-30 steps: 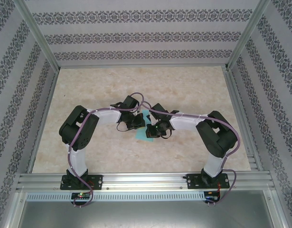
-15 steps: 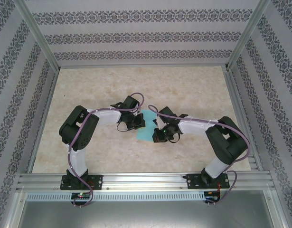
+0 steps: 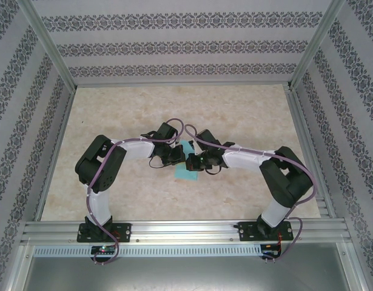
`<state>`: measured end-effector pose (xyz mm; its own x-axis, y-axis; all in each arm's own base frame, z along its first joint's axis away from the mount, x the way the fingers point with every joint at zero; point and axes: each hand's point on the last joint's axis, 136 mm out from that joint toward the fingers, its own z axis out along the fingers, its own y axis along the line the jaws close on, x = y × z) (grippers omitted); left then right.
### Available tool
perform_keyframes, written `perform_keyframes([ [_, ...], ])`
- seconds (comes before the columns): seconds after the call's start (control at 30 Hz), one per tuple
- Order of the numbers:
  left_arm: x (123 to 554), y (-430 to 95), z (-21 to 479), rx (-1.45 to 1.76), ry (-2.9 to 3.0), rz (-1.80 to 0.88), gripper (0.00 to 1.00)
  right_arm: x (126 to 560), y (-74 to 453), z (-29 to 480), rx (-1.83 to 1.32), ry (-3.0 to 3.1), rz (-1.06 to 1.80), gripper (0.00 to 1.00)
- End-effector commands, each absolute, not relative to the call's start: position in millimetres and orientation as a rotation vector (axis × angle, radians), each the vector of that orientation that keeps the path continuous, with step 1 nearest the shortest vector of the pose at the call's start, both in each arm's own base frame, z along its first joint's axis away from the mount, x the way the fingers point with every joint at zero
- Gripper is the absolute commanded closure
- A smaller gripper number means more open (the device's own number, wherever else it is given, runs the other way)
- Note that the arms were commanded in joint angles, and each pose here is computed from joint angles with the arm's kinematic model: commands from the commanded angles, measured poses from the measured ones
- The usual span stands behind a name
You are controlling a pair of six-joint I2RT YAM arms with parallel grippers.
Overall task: Fold a paper plane with a square sheet of paper (pick it up from the middle)
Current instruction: Fold the triangle a second time at the center of the table.
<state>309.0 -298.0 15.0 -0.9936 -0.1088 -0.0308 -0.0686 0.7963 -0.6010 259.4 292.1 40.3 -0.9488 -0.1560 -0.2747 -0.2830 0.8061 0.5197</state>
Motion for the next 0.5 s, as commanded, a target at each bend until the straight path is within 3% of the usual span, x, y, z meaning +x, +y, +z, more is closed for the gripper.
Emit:
perform_keyframes([
  [0.0, 274, -256, -45, -0.259, 3.104, -0.635, 0.95, 270, 298, 38, -0.298, 2.754, 0.827, 0.97],
  [0.47, 271, -258, -46, -0.217, 3.093, -0.678, 0.97, 273, 287, 11, -0.255, 2.793, 0.786, 0.97],
])
